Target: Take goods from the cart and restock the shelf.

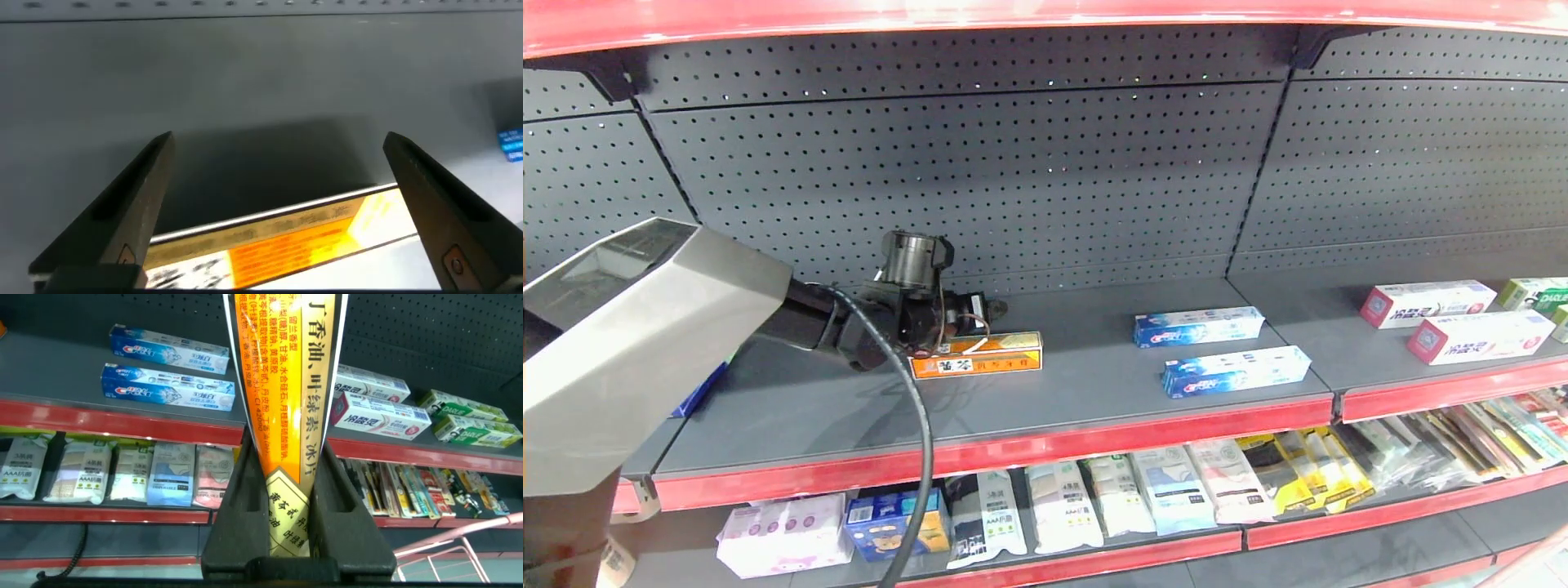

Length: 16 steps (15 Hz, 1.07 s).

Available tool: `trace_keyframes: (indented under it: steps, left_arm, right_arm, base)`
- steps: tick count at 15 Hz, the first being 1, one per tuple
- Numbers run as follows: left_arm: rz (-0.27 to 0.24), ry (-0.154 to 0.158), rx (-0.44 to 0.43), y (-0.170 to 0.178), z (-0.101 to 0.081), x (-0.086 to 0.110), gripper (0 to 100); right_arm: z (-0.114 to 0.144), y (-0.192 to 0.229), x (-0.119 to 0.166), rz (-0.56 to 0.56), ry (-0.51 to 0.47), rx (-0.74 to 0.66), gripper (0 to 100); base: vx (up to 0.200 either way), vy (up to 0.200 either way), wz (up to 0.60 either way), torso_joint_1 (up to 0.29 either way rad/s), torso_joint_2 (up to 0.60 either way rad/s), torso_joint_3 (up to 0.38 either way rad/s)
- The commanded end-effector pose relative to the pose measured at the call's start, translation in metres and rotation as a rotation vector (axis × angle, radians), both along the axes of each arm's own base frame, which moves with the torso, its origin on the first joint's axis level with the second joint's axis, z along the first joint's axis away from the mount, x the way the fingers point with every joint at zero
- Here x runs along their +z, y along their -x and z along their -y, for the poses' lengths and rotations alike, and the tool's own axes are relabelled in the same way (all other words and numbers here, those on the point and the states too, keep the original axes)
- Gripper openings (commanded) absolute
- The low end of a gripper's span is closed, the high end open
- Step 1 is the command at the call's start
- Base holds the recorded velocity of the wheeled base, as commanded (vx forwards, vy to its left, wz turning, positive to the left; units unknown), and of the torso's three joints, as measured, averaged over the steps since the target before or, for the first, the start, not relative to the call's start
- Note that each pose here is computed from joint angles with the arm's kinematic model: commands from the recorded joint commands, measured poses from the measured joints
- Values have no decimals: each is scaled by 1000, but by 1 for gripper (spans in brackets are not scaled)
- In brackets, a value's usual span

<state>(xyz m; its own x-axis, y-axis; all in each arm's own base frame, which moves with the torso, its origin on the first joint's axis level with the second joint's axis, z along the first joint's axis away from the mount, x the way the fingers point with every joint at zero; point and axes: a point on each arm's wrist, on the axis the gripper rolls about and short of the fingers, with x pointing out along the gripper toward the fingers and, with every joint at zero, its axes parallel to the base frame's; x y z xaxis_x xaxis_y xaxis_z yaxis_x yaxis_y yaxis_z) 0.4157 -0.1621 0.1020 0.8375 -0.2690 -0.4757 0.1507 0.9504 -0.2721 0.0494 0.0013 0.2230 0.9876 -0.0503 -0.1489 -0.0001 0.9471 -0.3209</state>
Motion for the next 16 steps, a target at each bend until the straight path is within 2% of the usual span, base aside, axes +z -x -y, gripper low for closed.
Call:
trace_keyframes:
  steps: [1, 5, 10, 12, 14, 16]
  left_arm:
    - [-6, -2, -5, -2, 4, -5, 100]
    - [-32, -24, 5, -2, 4, -4, 100]
    - [-46, -25, 4, -2, 8, -4, 100]
    - [-61, -45, 0, -1, 9, -7, 100]
    - [-79, -80, 15, -1, 8, -10, 100]
    - [-77, -80, 17, -1, 9, -10, 100]
  right_arm:
    - [0, 0, -1, -1, 0, 0, 0]
    - [0, 2, -5, -7, 1, 0, 0]
    - [0, 2, -5, -9, 1, 2, 0]
    - [0, 2, -5, -9, 1, 2, 0]
    - [0, 2, -5, -9, 1, 2, 0]
    - [0, 2, -5, -9, 1, 2, 0]
  base:
    - [0, 0, 0, 0, 0, 0]
    - [0, 0, 0, 0, 0, 0]
    - [0, 0, 0, 0, 0, 0]
    - [0, 0, 0, 0, 0, 0]
    - [0, 0, 0, 0, 0, 0]
    - [0, 0, 0, 0, 0, 0]
